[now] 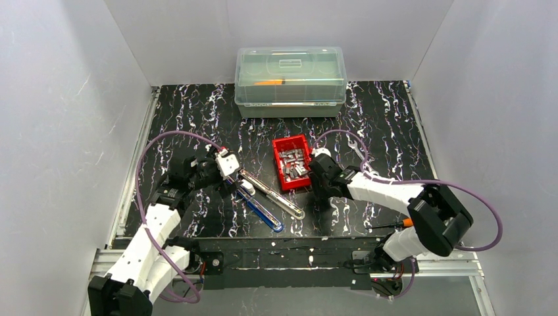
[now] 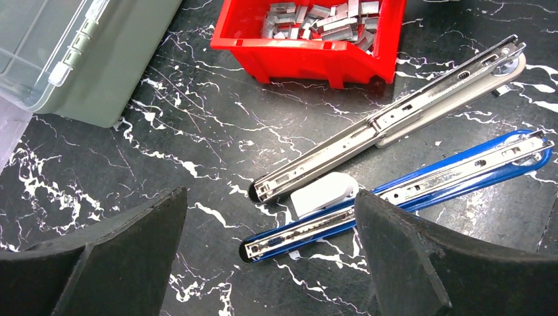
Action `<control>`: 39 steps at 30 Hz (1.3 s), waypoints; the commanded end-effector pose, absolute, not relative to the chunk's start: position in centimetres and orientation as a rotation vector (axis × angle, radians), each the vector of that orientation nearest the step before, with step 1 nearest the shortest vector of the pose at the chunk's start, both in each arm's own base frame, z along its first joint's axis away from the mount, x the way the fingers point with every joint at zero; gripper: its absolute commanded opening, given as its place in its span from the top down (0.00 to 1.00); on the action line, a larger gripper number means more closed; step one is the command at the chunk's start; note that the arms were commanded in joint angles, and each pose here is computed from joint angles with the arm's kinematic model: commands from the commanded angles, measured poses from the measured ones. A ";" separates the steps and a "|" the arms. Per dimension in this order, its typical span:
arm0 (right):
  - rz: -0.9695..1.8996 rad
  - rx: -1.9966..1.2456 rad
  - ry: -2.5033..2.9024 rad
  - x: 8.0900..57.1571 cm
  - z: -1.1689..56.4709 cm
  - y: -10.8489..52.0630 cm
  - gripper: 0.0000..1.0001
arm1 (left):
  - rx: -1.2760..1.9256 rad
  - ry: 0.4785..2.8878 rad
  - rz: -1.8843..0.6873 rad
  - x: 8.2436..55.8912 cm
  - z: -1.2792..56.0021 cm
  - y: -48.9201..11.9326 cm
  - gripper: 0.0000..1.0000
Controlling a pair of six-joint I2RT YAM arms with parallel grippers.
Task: Load the staples into the stapler
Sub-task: Pick up the staple from the center of the board.
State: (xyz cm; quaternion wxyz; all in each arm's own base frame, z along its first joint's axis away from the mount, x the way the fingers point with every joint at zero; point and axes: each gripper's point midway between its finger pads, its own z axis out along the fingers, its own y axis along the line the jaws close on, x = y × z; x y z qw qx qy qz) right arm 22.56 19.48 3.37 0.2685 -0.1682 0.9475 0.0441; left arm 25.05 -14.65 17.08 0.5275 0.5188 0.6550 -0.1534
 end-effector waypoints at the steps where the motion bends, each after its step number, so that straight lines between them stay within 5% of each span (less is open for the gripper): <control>1: 0.079 -0.451 2.549 23.3 2.8 19.3 0.51 | 1.194 1.553 -0.409 24.7 19.1 -15.1 0.02; 22: 0.109 -0.502 2.581 22.0 3.4 19.1 0.82 | 1.185 1.580 -0.428 24.1 18.0 -15.0 0.02; 39: 0.437 -0.790 2.356 19.3 11.6 26.4 0.87 | 1.203 1.640 -0.472 22.1 13.8 -14.7 0.02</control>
